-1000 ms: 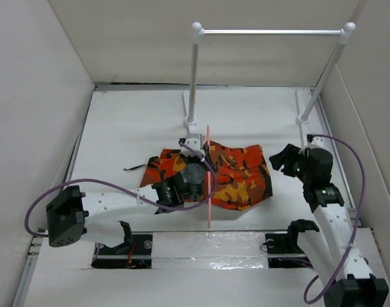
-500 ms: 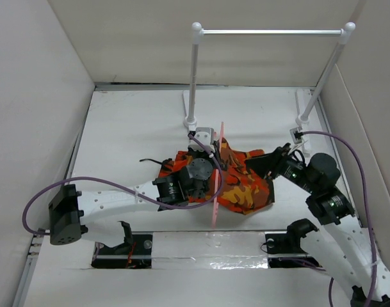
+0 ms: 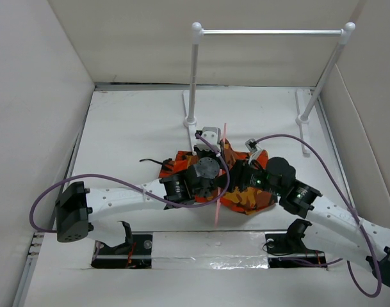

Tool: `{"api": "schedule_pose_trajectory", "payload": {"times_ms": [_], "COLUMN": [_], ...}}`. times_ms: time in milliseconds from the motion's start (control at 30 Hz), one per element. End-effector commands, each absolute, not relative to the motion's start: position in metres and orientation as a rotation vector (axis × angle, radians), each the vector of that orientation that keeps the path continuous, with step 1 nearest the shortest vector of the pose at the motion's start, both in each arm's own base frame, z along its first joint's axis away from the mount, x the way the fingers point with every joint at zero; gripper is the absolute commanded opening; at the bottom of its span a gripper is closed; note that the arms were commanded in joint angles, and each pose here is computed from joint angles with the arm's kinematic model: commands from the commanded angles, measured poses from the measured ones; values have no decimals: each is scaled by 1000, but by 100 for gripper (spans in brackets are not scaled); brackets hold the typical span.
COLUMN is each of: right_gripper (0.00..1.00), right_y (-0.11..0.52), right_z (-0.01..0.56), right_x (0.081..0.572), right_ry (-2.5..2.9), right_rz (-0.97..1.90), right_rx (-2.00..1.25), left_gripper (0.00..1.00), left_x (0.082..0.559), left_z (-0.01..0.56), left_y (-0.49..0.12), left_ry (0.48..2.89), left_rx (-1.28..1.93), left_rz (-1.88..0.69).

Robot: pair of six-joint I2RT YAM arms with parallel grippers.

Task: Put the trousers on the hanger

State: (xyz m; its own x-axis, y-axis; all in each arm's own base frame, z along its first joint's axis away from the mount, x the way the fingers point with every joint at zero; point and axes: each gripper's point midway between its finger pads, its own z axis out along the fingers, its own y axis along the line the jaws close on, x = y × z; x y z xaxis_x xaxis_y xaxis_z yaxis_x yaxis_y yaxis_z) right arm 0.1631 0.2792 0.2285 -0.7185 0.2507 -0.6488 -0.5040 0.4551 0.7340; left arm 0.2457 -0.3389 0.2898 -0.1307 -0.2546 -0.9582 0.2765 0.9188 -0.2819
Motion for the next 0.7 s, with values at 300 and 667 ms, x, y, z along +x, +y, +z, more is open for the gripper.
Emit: {"api": "schedule_pose_trajectory", "payload": {"times_ms": [300,667], "right_gripper": [28,6], "right_y": [307,298], "right_z": [240,299], "right_x": [170,174], "right_ry": [1889,1717], "right_rz": [1451,1592], "right_rx": [-121,-40], "left_gripper": [0,2], "left_x": [242,286], "left_z": [367,411], "left_y": [-341,-347], "left_ry": [1501,1430], "left_rx": [-126,-102], "left_rz": [-665,-803]}}
